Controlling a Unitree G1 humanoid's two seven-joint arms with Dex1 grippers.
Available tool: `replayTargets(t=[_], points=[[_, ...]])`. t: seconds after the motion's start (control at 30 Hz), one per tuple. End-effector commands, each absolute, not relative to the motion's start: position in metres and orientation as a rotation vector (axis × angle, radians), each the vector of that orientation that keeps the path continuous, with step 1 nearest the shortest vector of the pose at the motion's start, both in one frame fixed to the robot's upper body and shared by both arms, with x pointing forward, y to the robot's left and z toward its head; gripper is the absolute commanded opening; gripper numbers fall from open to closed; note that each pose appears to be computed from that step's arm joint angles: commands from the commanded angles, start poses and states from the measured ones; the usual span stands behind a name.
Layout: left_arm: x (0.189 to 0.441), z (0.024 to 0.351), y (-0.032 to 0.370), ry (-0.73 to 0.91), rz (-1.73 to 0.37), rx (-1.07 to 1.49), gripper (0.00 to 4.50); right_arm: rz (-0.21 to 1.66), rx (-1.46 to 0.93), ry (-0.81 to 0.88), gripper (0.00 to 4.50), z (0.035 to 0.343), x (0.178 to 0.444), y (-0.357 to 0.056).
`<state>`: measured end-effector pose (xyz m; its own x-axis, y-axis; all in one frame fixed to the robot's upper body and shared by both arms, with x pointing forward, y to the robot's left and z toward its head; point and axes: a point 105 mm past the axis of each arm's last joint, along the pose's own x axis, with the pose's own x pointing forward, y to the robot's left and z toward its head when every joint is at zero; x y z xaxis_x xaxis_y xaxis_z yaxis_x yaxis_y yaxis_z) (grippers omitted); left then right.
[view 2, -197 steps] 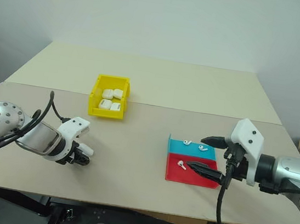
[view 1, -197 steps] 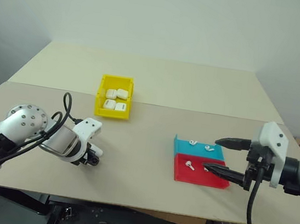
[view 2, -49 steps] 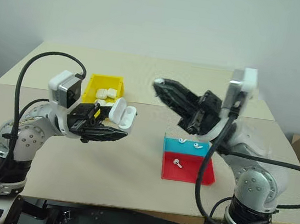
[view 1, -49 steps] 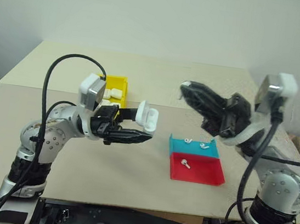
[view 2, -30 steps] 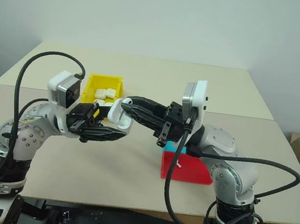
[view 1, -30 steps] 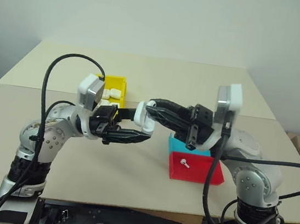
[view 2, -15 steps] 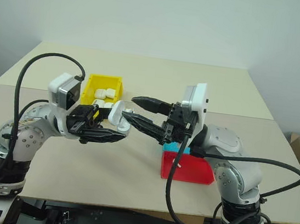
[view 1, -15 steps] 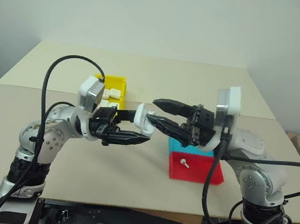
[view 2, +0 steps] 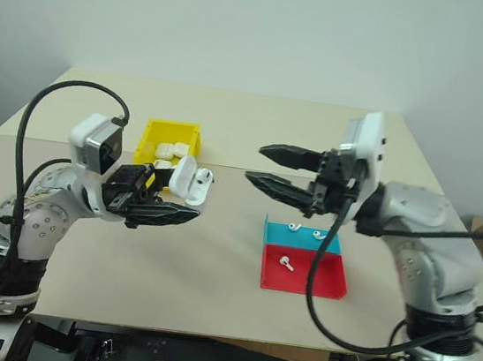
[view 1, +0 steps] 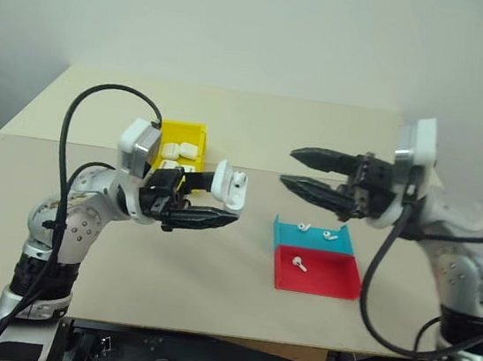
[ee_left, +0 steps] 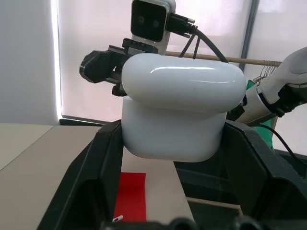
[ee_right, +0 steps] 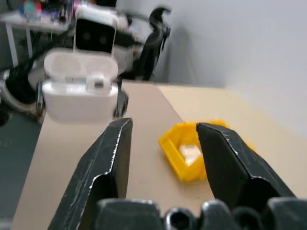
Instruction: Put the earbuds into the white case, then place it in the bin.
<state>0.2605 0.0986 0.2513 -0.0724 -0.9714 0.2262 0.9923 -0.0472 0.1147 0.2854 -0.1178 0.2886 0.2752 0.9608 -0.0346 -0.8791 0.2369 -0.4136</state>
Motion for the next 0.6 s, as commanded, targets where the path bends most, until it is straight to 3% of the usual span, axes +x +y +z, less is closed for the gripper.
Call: replayTargets(t=[0.03,0.13,0.27,0.43,0.53,0.6], points=[[0.254,0.257,0.102,-0.327,-1.613,-0.057,2.81,1.254,-0.680,-0.100,2.63,0.269,0.308,-0.135],[0.251,0.255,0.101,-0.333,-1.606,-0.062,2.81,1.231,-0.981,0.028,2.63,0.244,0.333,-0.151],[0.249,0.255,0.100,-0.337,-1.597,-0.062,2.81,1.250,-1.192,0.142,2.63,0.223,0.353,-0.167],[0.247,0.255,0.100,-0.340,-1.591,-0.061,2.81,1.281,-1.260,0.296,2.63,0.198,0.369,-0.183],[0.246,0.256,0.100,-0.341,-1.591,-0.062,2.81,1.274,-1.241,0.357,2.04,0.186,0.378,-0.186],[0.246,0.256,0.100,-0.341,-1.592,-0.063,2.81,1.260,-1.235,0.382,2.04,0.183,0.383,-0.186]])
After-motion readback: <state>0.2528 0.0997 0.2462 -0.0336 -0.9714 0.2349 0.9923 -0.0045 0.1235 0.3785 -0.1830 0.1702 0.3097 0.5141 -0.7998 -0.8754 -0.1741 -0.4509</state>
